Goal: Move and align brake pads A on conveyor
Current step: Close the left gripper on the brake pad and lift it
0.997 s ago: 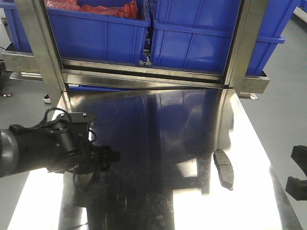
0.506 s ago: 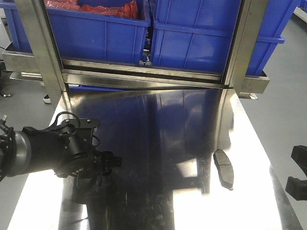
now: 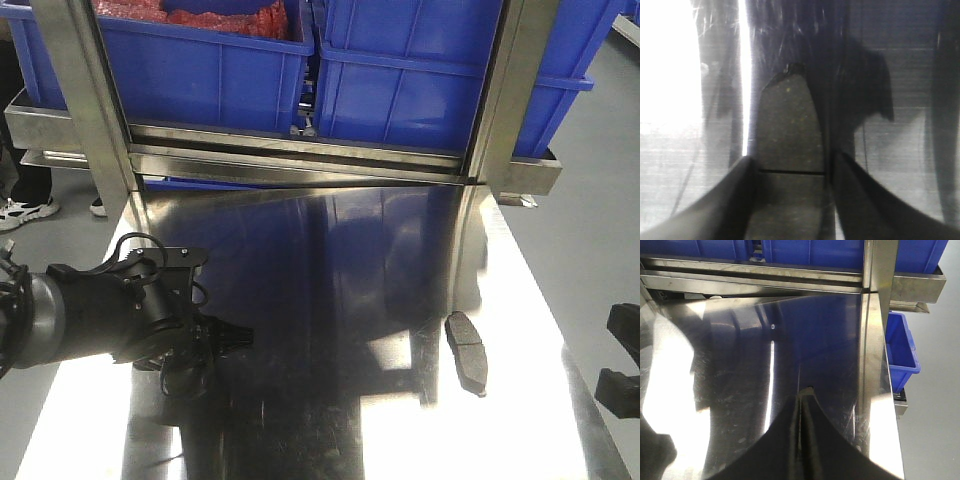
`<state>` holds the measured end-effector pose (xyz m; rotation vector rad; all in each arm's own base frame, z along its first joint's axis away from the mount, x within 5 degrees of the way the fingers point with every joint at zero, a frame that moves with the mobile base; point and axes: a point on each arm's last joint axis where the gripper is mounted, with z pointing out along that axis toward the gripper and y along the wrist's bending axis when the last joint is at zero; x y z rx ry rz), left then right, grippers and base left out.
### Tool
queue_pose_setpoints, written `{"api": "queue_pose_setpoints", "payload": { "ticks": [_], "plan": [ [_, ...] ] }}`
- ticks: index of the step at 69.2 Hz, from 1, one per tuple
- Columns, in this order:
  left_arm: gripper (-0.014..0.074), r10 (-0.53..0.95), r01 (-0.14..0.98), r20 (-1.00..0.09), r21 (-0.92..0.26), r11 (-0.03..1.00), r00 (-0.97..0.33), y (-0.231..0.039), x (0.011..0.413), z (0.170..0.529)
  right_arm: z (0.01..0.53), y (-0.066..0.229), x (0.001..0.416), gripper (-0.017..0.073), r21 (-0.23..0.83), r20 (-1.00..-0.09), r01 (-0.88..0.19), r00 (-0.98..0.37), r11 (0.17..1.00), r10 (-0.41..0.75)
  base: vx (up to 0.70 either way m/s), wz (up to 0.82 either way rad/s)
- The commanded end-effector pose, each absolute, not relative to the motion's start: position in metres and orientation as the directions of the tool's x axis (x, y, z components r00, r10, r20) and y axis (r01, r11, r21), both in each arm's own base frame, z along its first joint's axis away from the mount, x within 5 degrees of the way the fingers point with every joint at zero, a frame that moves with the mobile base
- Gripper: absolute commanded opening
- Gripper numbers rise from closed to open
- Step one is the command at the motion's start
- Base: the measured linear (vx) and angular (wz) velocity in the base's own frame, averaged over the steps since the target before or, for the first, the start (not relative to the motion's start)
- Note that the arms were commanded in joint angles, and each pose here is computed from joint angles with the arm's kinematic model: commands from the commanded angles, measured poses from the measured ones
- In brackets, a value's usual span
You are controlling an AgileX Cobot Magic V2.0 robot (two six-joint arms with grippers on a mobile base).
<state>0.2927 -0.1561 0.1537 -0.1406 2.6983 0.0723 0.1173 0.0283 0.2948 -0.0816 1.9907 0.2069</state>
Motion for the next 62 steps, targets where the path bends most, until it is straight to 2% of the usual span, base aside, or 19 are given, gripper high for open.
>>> {"api": "queue_pose_setpoints", "payload": {
  "ticks": [1,13,32,62],
  "plan": [
    [0.0224,-0.097,-0.105,-0.475,-0.011,0.994,-0.875,-0.158,0.297,0.171,0.309,0.030,0.121,-0.0010,0.106,-0.942,-0.173,-0.333,0.979,0.043,0.00,0.00],
    [0.0166,-0.096,-0.101,-0.478,-0.017,0.995,-0.873,-0.159,0.297,0.171,0.309,0.030,0.121,-0.0010,0.106,-0.942,-0.173,-0.333,0.979,0.043,0.00,0.00],
    [0.0167,-0.095,-0.088,-0.492,-0.037,0.995,-0.865,-0.161,0.298,0.174,0.309,0.030,0.121,-0.0010,0.106,-0.942,-0.173,-0.333,0.979,0.043,0.00,0.00],
    [0.0167,-0.081,-0.038,-0.598,-0.084,0.996,-0.797,-0.152,0.286,0.227,0.309,0.030,0.121,-0.0010,0.106,-0.942,-0.173,-0.333,0.979,0.043,0.00,0.00]
  ]
}}
